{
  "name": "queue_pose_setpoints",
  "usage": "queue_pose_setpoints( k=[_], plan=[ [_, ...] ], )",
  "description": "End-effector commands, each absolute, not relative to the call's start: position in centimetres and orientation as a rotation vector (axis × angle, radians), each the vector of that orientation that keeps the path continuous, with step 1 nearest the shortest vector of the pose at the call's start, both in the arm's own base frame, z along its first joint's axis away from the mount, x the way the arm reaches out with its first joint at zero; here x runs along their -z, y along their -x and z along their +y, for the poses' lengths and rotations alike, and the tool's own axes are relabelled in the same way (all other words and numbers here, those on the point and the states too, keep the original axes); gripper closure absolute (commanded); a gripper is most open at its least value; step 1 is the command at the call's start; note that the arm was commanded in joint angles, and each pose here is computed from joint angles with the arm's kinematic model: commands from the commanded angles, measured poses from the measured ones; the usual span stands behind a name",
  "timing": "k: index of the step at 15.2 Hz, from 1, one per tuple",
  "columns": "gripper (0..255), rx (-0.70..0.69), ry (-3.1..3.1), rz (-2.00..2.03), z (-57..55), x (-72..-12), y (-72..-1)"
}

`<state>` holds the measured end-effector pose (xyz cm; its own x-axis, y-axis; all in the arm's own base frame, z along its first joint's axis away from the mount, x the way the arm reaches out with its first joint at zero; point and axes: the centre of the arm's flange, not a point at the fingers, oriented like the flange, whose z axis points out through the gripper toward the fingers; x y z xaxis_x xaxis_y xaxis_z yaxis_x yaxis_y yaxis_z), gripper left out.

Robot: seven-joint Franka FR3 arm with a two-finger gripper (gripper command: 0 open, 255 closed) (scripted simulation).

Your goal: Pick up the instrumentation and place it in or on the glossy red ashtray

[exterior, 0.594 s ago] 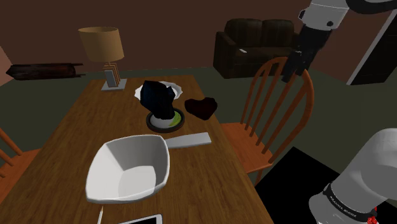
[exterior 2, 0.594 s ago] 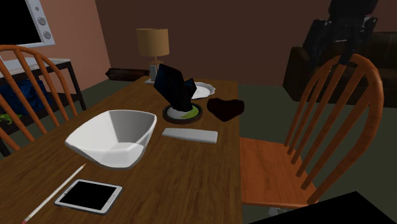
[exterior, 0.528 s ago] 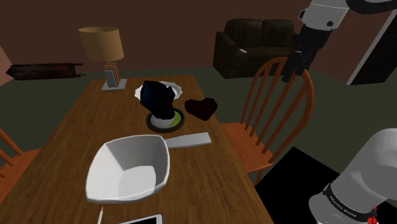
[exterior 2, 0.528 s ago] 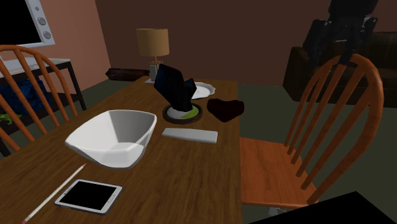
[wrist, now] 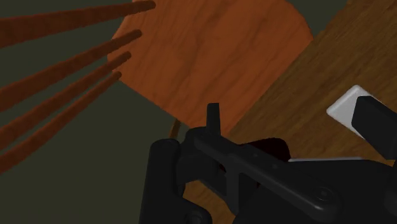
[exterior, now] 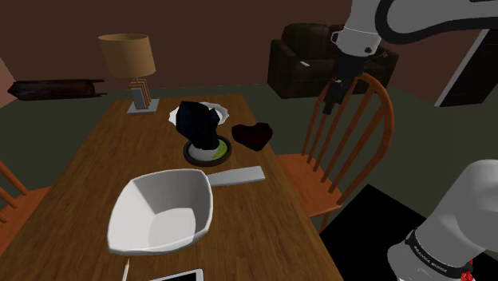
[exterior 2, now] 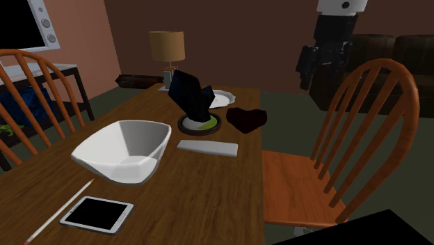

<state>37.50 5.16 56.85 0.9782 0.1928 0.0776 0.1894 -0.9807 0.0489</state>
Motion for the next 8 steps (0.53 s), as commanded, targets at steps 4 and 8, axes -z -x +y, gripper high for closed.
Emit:
queue_pose_setpoints(
  k=[4,8],
  plan=[
    [0,-0.108,-3.054,0.551,8.7,-53.6,-42.4],
    [0,-0.09,-3.017,0.749,12.0,-50.9,-45.5]
  ],
)
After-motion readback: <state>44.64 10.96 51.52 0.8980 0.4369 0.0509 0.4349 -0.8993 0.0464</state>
